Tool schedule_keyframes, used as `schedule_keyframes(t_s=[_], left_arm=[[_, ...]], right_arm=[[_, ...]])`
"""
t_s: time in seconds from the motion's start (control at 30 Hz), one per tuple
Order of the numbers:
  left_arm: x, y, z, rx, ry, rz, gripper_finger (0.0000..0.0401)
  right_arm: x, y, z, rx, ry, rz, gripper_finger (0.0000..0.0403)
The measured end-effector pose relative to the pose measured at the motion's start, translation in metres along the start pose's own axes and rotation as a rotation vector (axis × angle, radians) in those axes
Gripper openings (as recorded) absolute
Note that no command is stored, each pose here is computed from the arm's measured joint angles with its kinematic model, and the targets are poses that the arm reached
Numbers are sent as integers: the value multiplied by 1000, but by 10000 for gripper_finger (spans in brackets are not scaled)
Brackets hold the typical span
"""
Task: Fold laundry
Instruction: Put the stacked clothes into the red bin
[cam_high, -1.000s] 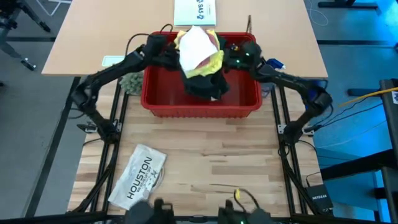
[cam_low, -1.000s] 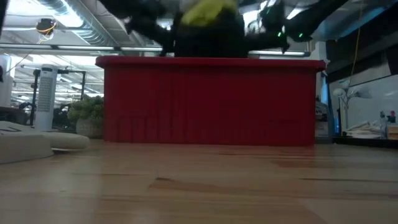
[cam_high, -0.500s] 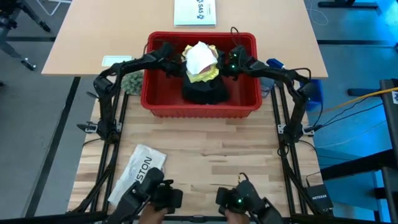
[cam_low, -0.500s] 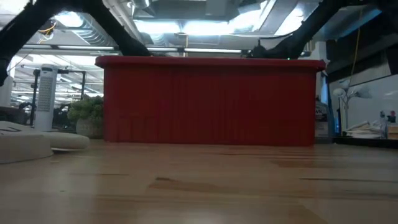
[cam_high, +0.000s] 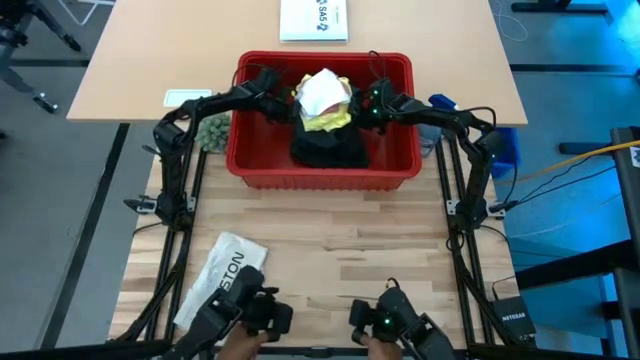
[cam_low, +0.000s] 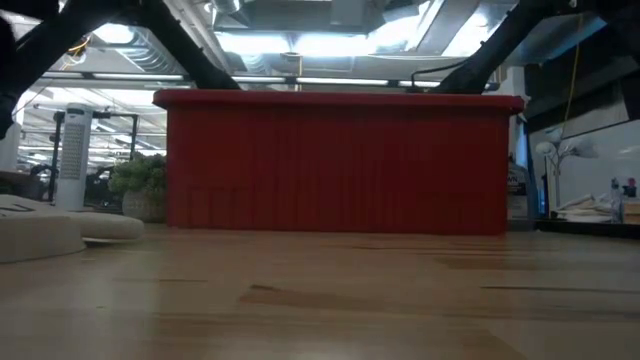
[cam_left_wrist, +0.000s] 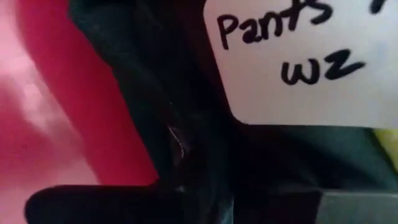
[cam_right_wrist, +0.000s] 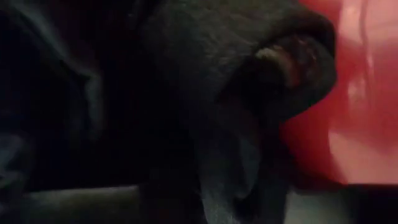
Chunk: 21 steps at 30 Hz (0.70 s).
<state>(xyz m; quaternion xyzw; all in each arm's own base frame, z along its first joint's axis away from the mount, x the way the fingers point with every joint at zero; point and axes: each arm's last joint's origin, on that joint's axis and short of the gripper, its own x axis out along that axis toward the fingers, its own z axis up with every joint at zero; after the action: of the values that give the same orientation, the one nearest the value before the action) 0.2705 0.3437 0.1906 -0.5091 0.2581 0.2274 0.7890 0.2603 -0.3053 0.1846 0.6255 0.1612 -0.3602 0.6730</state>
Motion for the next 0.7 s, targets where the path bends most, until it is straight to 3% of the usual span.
schedule_keyframes(t_s=[0.33, 0.53, 0.7], left_arm=[[-14, 22, 0, -23, 52, 72, 74], [-19, 23, -6, 11, 118, 110, 86], [-32, 12, 3, 59, 127, 152, 88]], right_arm=[[1, -4, -5, 37, 16, -63, 199], [-7, 0, -4, 5, -3, -64, 209], [-20, 0, -4, -13, -20, -116, 209]])
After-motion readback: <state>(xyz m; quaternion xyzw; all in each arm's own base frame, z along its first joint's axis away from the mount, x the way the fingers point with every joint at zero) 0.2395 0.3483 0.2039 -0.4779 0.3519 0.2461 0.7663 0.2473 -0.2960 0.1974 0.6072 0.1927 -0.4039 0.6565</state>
